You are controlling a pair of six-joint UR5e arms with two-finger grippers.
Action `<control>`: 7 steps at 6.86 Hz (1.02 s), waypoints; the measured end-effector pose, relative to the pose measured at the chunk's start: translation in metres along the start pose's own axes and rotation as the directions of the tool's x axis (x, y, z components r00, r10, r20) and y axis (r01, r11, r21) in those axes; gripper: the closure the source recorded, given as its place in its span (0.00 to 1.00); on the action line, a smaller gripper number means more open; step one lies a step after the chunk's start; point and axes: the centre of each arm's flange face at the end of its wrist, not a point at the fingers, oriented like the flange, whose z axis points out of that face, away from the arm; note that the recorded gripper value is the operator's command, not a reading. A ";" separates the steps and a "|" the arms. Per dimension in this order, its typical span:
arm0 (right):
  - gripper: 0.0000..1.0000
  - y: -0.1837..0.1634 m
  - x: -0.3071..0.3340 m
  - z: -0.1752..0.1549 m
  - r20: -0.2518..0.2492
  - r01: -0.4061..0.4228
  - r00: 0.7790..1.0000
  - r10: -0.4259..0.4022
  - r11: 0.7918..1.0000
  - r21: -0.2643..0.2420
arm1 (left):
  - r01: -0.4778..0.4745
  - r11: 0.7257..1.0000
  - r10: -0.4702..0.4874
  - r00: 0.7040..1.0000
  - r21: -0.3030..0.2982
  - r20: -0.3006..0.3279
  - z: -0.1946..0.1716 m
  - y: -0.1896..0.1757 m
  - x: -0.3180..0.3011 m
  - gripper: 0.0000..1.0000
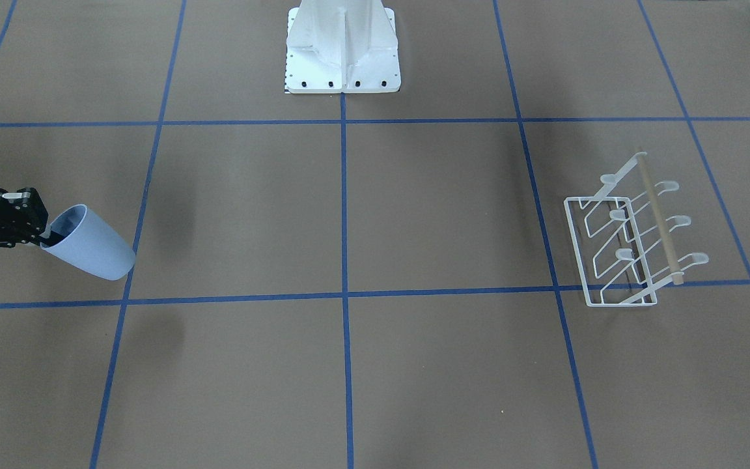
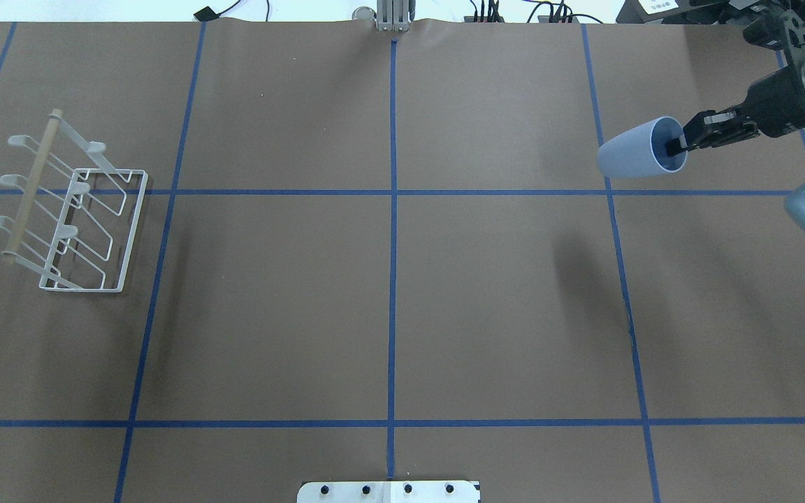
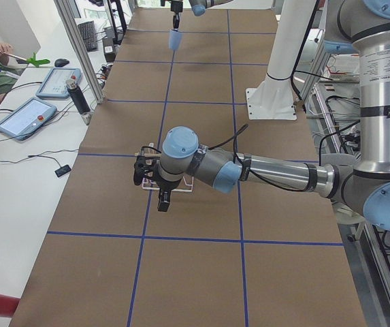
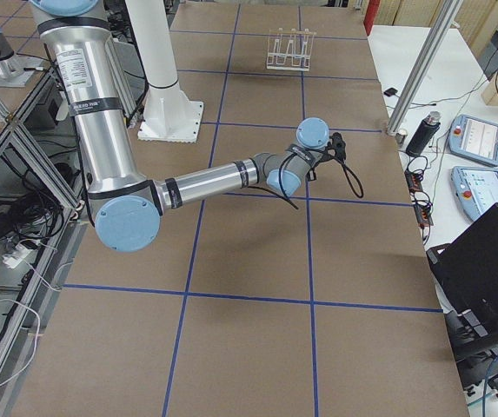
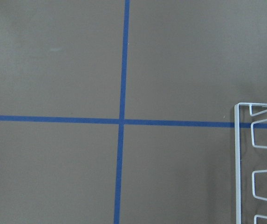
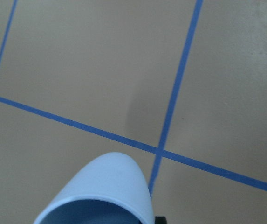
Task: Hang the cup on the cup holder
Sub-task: 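Lift the cup with the right gripper and tip it sideways toward the center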
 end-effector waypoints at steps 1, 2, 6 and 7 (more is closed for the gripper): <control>1.00 0.003 -0.015 -0.005 0.048 -0.032 0.998 0.027 0.996 0.089 | -0.018 0.997 0.022 0.999 0.073 -0.043 -0.003 -0.002 0.010 0.02; 1.00 0.011 -0.029 -0.001 0.108 -0.075 0.993 0.057 0.983 0.169 | -0.021 0.991 0.033 0.996 0.134 -0.082 -0.008 -0.004 0.019 0.02; 1.00 0.042 -0.091 0.015 0.415 -0.260 0.901 0.126 0.922 0.285 | 0.200 0.932 -0.071 0.919 0.303 -0.388 -0.052 -0.005 0.068 0.02; 1.00 0.047 -0.111 0.005 0.470 -0.286 0.872 0.136 0.921 0.266 | 0.302 0.914 -0.134 0.856 0.272 -0.500 -0.064 -0.013 0.092 0.02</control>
